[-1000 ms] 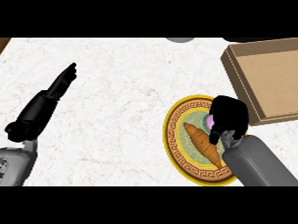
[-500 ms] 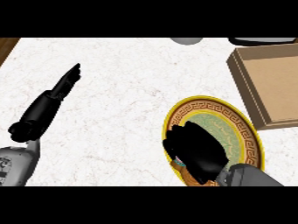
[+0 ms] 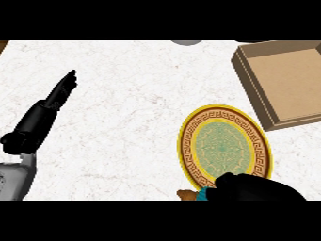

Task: Pick the cupcake from the plate and place it in the cardboard box

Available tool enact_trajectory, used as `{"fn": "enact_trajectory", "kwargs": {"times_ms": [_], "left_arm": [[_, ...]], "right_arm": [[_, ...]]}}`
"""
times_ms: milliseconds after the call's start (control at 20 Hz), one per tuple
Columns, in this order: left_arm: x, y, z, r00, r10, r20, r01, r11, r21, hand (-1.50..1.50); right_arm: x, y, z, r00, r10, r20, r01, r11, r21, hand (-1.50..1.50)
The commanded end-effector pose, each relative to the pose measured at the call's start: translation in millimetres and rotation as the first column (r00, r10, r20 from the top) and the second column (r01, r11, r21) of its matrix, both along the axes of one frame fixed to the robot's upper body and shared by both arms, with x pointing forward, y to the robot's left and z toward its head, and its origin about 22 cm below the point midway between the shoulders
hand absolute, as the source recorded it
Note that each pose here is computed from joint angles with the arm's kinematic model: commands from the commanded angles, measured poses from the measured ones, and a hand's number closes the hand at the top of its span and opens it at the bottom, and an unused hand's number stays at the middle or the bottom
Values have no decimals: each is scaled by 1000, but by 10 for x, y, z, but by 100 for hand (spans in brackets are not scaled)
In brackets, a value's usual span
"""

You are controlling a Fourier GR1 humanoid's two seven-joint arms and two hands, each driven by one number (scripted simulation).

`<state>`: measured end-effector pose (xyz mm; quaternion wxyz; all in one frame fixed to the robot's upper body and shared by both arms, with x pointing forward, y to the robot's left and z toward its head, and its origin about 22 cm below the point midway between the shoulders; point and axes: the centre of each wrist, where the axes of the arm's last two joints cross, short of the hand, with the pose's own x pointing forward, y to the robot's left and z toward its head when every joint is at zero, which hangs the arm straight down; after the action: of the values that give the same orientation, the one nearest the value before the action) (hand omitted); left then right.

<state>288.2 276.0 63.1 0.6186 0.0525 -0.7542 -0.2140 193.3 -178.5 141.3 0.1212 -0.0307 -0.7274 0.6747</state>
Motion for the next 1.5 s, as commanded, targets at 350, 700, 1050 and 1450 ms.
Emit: {"fn": "enact_trajectory", "kwargs": {"times_ms": [350, 700, 1050, 1450], "left_arm": [[-49, -22, 12, 1000, -18, 4, 18, 1000, 14, 0], [-89, -248, -68, 997, -70, 28, 70, 997, 18, 0], [155, -423, 152, 993, -113, 29, 112, 994, 13, 0], [153, -430, 128, 992, -120, 49, 119, 993, 9, 0]], "right_arm": [[562, -1426, 636, 946, -301, -124, 325, 869, 373, 150], [987, -2482, 804, 853, -453, -259, 522, 752, 403, 150], [1426, -2678, 884, 808, -571, -146, 589, 782, 203, 150], [1593, -2867, 729, 763, -627, -157, 614, 779, -128, 150]]}}
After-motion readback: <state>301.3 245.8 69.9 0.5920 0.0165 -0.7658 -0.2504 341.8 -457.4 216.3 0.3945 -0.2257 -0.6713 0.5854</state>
